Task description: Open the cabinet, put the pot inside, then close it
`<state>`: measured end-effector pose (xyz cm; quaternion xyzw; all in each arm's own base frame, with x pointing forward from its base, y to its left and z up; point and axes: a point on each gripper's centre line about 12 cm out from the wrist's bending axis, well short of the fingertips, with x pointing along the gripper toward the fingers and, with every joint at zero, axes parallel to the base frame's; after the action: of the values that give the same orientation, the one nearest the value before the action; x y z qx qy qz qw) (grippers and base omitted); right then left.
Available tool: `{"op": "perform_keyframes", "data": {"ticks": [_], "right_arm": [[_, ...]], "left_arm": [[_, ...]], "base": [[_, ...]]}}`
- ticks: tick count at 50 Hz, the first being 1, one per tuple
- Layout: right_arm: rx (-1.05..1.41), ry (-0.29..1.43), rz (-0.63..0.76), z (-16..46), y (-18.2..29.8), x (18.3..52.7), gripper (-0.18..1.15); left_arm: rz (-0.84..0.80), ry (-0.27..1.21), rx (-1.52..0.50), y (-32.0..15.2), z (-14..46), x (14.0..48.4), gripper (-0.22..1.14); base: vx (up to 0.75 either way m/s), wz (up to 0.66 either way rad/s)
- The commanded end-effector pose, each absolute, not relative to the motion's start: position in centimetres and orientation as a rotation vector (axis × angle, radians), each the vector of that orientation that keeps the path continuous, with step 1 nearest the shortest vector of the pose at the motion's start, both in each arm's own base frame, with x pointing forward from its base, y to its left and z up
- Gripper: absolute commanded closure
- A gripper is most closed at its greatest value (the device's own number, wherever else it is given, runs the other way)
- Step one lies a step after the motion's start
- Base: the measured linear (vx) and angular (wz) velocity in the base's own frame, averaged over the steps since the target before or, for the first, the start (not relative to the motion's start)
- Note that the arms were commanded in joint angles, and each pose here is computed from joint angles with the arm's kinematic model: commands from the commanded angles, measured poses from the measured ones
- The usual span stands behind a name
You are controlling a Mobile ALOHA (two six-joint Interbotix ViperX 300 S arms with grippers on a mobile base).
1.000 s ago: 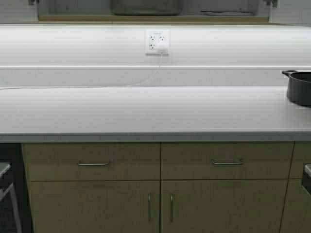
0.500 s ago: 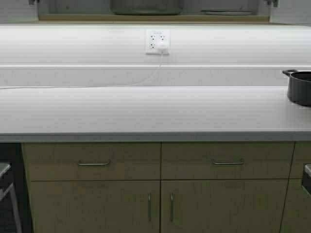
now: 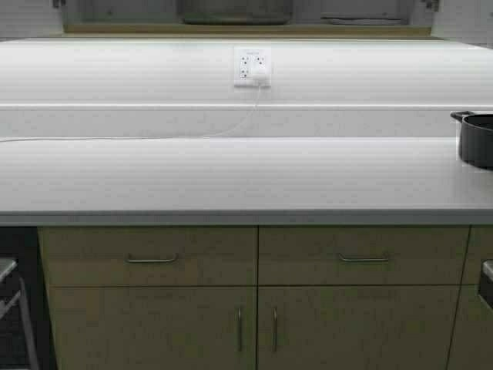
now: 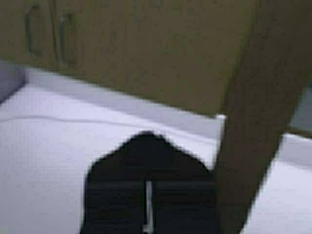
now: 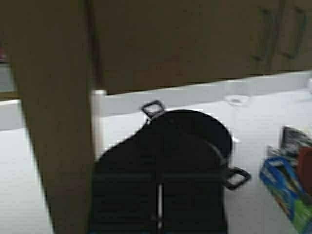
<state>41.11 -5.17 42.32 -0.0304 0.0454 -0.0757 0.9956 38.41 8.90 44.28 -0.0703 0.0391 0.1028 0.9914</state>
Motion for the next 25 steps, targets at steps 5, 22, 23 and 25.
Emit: {"op": "perform_keyframes", "data": {"ticks": [5,22,23,25], "right_arm": [[-0.064,0.044,-0.012,43.7,0.6,34.9,0.91],[-0.034,0.158,0.246,35.4,7.0,25.2,0.91],[-0.032,0.157,0.262,35.2,7.3,24.8,0.91],[-0.029,0.161,0.290,34.9,7.9,24.2,0.91]], "left_arm": [[0.113,0.075,-0.108,4.3,43.6,32.5,0.88],[-0.164,0.030,-0.094,-3.0,36.9,19.5,0.88],[-0.179,0.032,-0.092,-3.3,36.7,19.3,0.88],[-0.200,0.040,-0.080,-3.7,36.4,19.2,0.88]], "base": [[-0.01,0.02],[0.02,0.02],[0.02,0.01],[0.03,-0.01]]}}
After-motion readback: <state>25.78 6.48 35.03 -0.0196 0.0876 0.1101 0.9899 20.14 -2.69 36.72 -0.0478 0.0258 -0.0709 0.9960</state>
